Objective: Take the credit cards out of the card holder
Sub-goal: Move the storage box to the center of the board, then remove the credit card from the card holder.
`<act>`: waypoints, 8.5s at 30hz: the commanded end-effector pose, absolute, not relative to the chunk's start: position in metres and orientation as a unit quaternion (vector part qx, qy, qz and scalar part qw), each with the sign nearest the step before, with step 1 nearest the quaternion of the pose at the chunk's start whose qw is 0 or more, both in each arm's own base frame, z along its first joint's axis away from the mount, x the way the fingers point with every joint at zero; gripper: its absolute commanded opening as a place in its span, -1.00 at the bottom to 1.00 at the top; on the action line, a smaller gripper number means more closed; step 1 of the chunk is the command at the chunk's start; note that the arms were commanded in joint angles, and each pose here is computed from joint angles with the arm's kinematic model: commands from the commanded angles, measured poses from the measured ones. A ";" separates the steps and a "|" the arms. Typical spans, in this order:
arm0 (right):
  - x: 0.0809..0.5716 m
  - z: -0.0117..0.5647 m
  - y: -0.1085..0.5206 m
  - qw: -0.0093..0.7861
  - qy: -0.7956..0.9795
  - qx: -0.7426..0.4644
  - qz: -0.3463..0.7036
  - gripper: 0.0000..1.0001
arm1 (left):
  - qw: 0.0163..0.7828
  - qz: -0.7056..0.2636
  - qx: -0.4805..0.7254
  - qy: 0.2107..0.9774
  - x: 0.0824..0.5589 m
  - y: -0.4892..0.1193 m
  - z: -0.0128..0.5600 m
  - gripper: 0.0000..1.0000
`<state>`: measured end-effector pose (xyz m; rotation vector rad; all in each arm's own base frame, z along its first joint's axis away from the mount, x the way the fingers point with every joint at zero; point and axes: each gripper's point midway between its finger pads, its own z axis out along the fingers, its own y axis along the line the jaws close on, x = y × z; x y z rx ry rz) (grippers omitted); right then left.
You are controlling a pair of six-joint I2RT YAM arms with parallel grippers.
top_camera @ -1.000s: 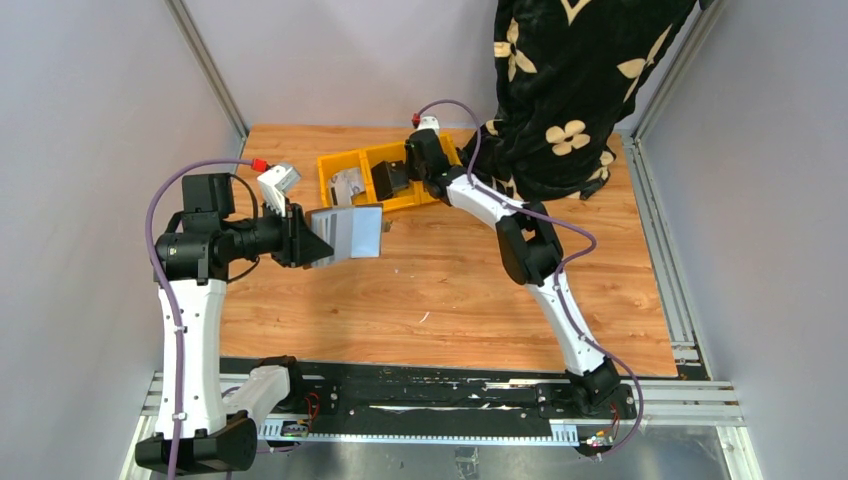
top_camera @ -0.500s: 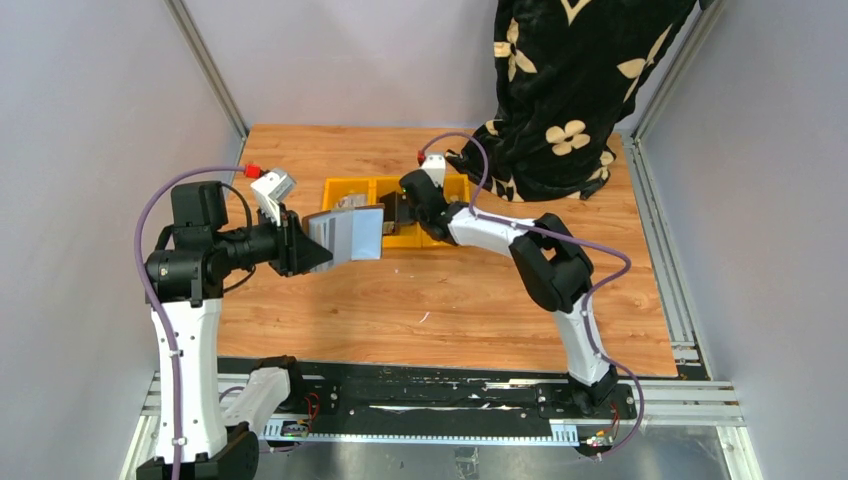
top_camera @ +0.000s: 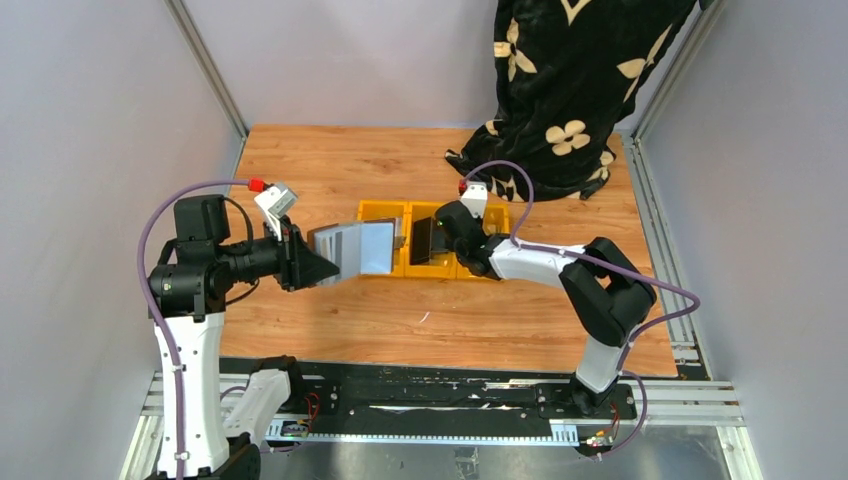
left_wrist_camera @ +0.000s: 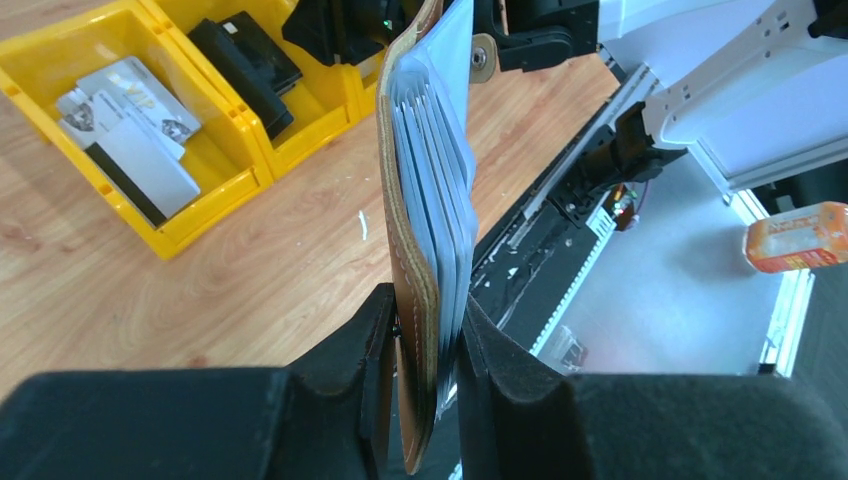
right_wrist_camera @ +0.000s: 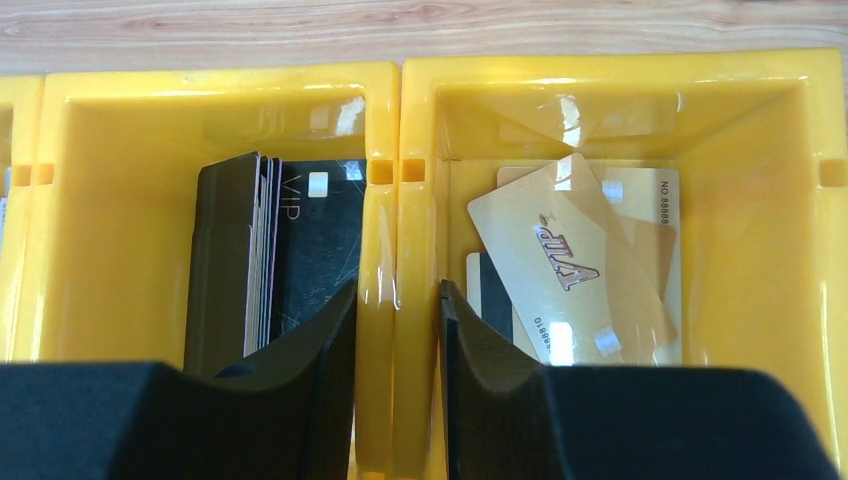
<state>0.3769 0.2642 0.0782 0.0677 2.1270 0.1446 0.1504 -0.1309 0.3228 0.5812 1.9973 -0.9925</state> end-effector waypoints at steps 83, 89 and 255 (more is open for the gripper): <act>0.139 0.385 0.390 0.340 0.554 -0.505 0.568 -0.31 | 0.395 -0.522 0.288 0.699 0.107 -0.160 0.345 -1.00; 0.139 0.371 0.396 0.309 0.573 -0.474 0.592 -0.84 | 0.402 -0.497 0.285 0.715 0.114 -0.156 0.341 -0.67; 0.096 0.320 0.419 0.150 0.484 -0.528 0.682 -1.00 | 0.387 -0.460 0.295 0.743 0.119 -0.149 0.324 -1.00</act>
